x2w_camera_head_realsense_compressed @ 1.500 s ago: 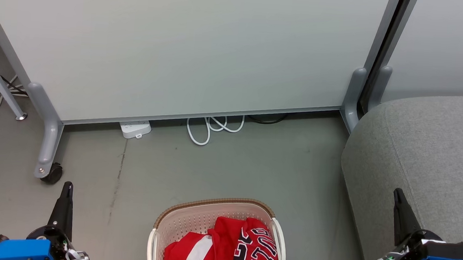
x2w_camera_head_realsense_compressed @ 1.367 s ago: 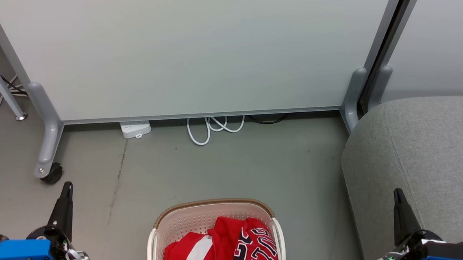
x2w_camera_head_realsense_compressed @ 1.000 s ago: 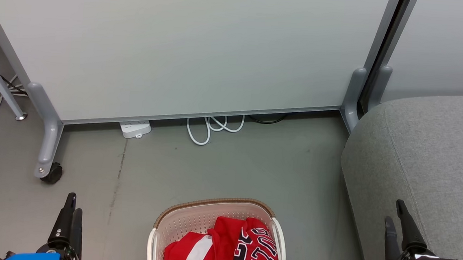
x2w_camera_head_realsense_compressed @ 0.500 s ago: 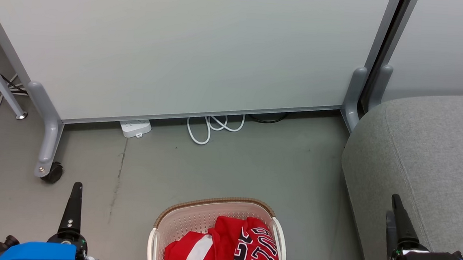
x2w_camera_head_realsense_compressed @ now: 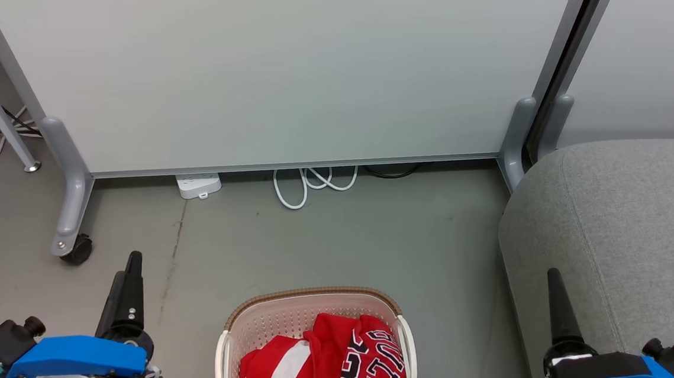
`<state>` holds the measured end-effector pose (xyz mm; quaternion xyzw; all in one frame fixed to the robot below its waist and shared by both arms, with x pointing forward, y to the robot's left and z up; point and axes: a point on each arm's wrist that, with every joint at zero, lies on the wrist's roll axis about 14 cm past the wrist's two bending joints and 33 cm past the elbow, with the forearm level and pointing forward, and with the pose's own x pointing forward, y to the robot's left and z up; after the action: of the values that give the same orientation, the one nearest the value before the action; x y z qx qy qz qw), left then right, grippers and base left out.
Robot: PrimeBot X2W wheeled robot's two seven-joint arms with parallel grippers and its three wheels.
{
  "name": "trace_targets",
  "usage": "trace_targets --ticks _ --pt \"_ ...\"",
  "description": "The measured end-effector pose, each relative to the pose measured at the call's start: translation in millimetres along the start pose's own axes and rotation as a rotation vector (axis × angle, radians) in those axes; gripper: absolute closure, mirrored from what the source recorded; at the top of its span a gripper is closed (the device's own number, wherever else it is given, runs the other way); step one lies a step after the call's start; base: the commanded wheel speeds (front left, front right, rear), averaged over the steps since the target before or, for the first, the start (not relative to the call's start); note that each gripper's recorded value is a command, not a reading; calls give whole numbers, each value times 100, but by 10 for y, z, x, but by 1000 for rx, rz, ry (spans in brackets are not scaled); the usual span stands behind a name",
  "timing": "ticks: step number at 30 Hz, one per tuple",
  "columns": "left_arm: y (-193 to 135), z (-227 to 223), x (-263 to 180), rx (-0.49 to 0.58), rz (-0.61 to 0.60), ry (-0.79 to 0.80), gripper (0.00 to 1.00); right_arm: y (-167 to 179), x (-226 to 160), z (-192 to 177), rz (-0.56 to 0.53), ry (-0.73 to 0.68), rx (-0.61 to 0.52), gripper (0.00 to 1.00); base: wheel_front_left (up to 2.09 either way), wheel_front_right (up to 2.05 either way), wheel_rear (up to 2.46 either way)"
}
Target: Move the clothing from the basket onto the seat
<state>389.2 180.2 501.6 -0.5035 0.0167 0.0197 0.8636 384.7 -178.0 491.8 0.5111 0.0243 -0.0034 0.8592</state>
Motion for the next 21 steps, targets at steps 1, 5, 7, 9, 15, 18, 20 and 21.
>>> trace_targets --ticks 1,5,7,9,15,18,20,21 --pt "-10 -11 1 18 -3 3 0 10 1 -13 4 5 -21 0 0 0 0" --pt "-57 -33 12 99 -15 2 0 47 4 -50 18 14 -97 0 0 0 0" --pt "-72 -35 18 137 -18 0 0 65 5 -64 26 17 -137 0 0 0 0" --pt "-98 -46 26 181 -25 1 0 86 12 -73 35 18 -172 0 0 0 0" --pt "-157 -82 31 294 -47 0 0 122 20 -104 52 24 -263 0 0 0 0" --pt "-169 -100 27 340 -51 0 0 127 19 -123 58 27 -309 0 0 0 0" --pt "-180 -115 24 370 -57 0 0 132 18 -134 62 27 -333 0 0 0 0" --pt "-186 -117 22 382 -59 -2 0 133 17 -142 63 29 -346 0 0 0 0"
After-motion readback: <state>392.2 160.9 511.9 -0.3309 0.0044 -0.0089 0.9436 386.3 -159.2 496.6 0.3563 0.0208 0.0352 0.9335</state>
